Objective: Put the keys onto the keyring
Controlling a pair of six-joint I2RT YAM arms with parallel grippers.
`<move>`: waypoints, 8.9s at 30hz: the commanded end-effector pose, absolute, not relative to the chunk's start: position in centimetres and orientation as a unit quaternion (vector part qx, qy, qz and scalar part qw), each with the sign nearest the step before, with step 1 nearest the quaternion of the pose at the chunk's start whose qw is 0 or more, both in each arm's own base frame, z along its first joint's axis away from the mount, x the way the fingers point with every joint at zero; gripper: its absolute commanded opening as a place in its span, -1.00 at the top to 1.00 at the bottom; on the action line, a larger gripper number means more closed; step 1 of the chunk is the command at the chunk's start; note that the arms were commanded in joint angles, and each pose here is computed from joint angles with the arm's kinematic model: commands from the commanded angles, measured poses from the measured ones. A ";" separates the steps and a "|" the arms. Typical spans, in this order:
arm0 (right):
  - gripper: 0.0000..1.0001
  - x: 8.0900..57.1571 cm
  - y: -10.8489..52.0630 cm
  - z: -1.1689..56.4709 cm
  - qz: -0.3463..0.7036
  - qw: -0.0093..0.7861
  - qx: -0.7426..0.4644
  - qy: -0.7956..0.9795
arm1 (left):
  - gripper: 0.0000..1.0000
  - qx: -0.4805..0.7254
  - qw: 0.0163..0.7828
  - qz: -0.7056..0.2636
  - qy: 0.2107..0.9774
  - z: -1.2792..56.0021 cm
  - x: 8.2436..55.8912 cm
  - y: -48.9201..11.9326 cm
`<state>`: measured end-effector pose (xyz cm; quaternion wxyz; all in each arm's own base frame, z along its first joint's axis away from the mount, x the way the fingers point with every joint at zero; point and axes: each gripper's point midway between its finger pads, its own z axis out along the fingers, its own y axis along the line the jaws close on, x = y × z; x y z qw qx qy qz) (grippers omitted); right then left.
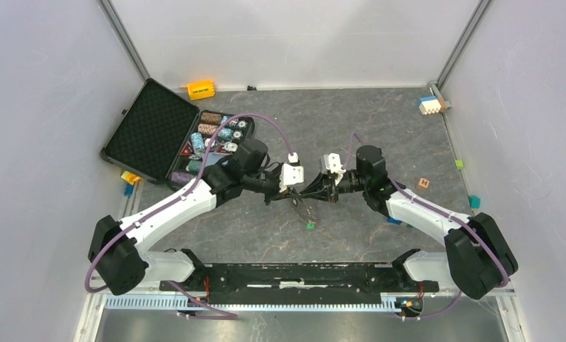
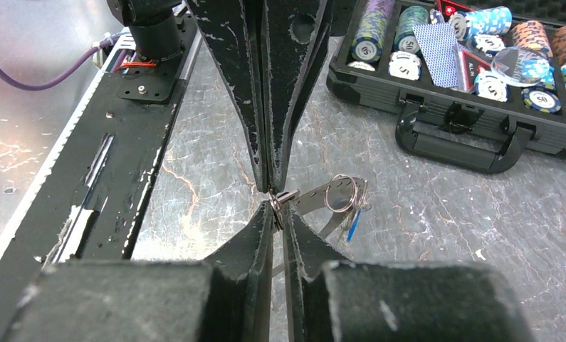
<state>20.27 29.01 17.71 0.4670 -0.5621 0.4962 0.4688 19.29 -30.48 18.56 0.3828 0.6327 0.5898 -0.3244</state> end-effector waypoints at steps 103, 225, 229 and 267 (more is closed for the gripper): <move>1.00 19.9 28.9 20.6 0.499 0.516 -0.523 0.458 | 0.96 0.611 0.400 -0.394 0.557 22.9 18.8 -31.6; 1.00 18.7 28.5 23.1 0.530 0.521 -0.510 0.433 | -0.21 0.683 0.463 -0.287 0.488 20.0 19.7 -31.3; 1.00 18.7 28.5 22.8 0.530 0.519 -0.511 0.435 | -0.14 0.682 0.462 -0.294 0.485 20.2 19.6 -31.2; 1.00 17.9 27.8 24.0 0.544 0.554 -0.471 0.419 | 0.86 0.656 0.421 -0.348 0.521 19.1 19.2 -32.9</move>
